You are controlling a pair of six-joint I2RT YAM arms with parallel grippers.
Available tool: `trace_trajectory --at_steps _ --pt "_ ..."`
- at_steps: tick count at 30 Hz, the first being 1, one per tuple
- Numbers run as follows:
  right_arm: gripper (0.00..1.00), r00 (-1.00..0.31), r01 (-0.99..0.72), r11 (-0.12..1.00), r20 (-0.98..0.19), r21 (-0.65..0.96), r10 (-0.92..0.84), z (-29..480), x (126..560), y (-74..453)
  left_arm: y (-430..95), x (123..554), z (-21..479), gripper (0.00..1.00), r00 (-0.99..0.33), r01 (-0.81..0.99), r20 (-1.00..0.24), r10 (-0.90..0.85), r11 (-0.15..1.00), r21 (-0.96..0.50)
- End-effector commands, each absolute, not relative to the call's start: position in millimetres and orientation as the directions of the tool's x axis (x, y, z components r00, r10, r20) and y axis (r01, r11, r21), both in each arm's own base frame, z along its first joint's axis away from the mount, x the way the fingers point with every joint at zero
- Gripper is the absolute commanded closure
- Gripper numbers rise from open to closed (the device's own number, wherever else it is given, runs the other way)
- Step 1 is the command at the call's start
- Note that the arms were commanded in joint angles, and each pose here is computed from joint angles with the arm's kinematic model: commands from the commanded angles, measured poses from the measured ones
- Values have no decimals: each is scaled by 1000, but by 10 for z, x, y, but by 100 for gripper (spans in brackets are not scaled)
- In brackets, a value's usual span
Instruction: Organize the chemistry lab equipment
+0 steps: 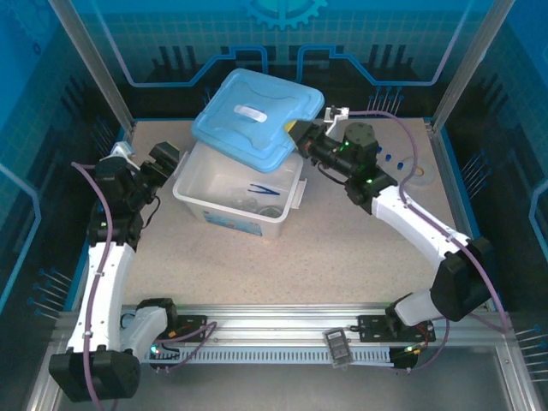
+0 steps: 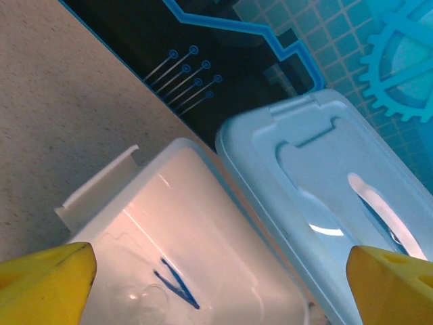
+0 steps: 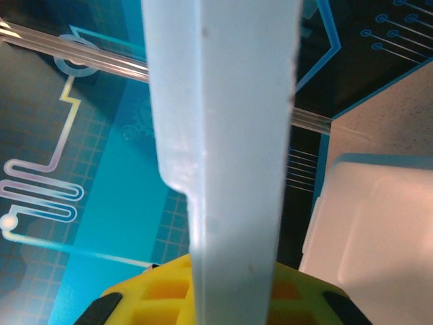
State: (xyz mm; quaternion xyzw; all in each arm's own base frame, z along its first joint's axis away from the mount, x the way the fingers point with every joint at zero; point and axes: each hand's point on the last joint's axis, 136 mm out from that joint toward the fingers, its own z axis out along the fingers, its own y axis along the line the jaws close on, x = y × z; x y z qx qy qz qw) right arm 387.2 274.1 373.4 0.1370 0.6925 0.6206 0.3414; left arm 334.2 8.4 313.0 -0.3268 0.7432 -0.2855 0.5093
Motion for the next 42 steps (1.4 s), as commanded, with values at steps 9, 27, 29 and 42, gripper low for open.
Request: trace_trajectory --at_steps 9,27,29,42 --pt "89 -869 -272 134 -304 953 390 3786 3467 2693 352 3298 2869 4 -361 -315 -625 -692 721 -617" --pt "89 -949 -123 -10 -115 992 295 3216 3477 3155 450 3412 2309 3 -413 -376 -507 -756 649 -661" --pt "89 -949 -118 -11 -109 993 296 3189 3484 3171 439 3419 2263 3 -425 -381 -494 -759 645 -663" --pt "89 -934 -89 4 -85 996 346 2986 3590 3063 339 3500 1959 3 -509 -412 -386 -769 612 -675"
